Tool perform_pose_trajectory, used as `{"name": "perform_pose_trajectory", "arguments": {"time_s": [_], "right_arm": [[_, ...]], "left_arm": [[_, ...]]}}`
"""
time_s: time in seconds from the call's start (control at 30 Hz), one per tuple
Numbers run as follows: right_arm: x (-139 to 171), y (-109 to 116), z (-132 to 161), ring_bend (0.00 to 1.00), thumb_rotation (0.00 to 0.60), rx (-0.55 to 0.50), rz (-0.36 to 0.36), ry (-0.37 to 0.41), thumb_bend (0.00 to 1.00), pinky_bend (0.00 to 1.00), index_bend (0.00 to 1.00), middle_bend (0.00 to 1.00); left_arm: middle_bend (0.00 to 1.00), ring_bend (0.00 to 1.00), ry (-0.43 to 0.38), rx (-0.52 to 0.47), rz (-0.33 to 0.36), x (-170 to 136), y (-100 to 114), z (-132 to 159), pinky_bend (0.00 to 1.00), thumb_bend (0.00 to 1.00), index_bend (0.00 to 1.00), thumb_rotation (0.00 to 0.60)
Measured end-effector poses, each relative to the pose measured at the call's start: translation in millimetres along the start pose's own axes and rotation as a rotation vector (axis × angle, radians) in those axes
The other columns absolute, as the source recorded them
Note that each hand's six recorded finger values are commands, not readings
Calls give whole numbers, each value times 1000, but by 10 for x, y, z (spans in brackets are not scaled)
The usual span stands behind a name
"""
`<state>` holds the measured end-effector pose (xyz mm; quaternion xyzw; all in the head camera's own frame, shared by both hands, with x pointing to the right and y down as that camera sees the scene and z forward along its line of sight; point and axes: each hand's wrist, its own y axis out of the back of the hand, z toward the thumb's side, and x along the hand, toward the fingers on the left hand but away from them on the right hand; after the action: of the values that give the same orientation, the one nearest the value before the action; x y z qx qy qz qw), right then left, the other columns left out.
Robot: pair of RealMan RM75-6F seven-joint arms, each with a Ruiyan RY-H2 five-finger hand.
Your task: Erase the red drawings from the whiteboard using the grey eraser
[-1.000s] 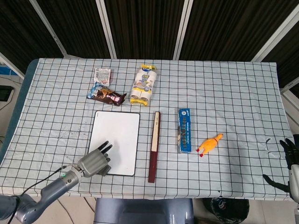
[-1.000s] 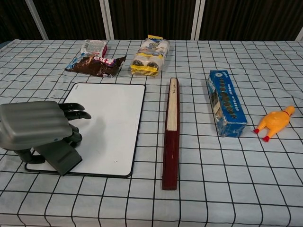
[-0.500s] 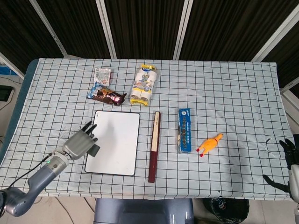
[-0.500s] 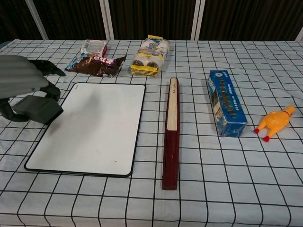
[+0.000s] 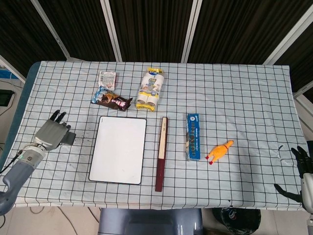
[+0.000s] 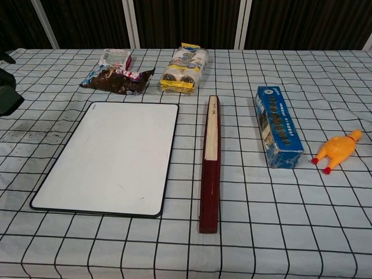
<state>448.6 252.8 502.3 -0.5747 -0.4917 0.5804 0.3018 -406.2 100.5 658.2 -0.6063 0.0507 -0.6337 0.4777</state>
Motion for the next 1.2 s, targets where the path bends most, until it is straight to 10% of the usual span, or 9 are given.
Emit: {"name": "perform_pose_trajectory", "arguments": {"time_s": [0.4, 0.63, 0.8, 1.2], "right_arm": [[-5, 2, -10, 142, 600, 0, 2, -1, 170, 187, 10, 56], [-8, 4, -15, 142, 600, 1, 2, -2, 170, 187, 10, 57], [-12, 14, -17, 142, 600, 1, -4, -2, 171, 187, 11, 59], [-16, 21, -8, 142, 600, 6, -11, 2, 170, 187, 11, 59]], "left_arm": [[442, 0, 4, 18, -74, 258, -301, 77, 0, 348, 369, 600], [110, 0, 7, 63, -75, 318, -290, 151, 0, 144, 48, 600], [49, 0, 19, 116, -102, 279, -306, 161, 0, 140, 1, 600], [38, 0, 44, 28, 78, -270, 374, 259, 0, 140, 0, 600]]}}
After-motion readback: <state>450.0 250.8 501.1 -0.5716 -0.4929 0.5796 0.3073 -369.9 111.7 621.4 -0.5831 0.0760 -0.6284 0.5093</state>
